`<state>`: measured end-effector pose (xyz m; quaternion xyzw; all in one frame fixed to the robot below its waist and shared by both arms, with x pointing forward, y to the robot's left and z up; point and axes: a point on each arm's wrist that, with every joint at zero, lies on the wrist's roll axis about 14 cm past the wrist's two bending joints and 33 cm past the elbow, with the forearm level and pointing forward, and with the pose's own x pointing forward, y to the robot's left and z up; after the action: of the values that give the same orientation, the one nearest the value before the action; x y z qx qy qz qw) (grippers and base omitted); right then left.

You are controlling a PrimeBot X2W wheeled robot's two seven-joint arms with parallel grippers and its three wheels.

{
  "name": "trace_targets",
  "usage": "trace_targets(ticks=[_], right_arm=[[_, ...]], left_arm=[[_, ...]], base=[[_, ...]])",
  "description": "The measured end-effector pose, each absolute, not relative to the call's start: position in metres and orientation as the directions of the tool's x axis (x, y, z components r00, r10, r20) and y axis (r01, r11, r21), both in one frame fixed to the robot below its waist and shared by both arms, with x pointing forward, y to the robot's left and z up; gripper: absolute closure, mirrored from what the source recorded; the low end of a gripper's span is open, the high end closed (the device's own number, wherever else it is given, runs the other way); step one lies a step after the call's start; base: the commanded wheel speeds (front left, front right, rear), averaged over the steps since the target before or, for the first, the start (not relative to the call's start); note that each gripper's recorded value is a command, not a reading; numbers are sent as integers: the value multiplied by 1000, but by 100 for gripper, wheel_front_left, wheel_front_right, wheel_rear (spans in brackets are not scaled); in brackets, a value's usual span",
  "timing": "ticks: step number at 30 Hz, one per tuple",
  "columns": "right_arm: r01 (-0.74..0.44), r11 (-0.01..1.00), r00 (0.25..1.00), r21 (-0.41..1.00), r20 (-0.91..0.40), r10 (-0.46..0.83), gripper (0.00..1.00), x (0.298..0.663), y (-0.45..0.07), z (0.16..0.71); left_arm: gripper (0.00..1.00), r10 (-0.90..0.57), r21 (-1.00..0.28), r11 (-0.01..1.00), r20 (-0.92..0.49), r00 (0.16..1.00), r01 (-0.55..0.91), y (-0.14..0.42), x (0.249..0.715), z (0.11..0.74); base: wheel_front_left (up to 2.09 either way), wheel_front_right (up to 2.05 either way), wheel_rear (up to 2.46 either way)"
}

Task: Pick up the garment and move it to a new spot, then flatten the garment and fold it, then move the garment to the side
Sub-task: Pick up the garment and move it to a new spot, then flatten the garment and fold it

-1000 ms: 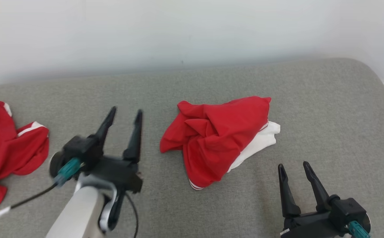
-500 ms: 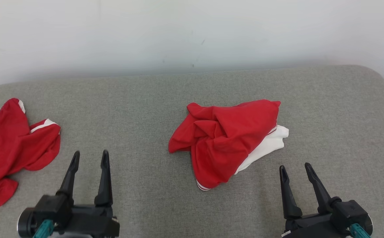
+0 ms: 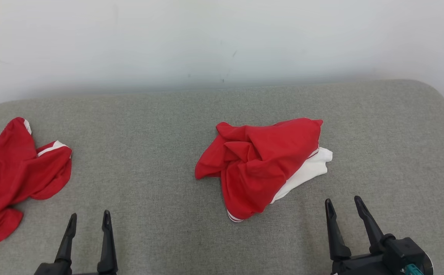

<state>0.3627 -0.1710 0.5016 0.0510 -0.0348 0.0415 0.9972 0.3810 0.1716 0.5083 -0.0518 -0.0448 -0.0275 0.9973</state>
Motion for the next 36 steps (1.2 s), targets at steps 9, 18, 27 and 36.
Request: trace_targets(ticks=[9, 18, 27, 36], right_arm=[[-85, 992, 996, 95, 42, 82, 0, 358, -170, 492], [-87, 992, 996, 96, 35, 84, 0, 356, -170, 489], [-86, 992, 996, 96, 35, 83, 0, 355, -170, 489], [-85, 992, 996, 97, 32, 82, 0, 355, -170, 489]], left_arm=[[0, -13, -98, 995, 88, 996, 21, 181, 372, 507], [0, -4, -116, 993, 89, 996, 14, 180, 371, 507], [0, -3, -119, 993, 86, 996, 13, 178, 370, 506], [0, -2, -120, 993, 82, 997, 12, 178, 370, 505]], base=[[0, 0, 0], [0, 0, 0], [0, 0, 0], [0, 0, 0]])
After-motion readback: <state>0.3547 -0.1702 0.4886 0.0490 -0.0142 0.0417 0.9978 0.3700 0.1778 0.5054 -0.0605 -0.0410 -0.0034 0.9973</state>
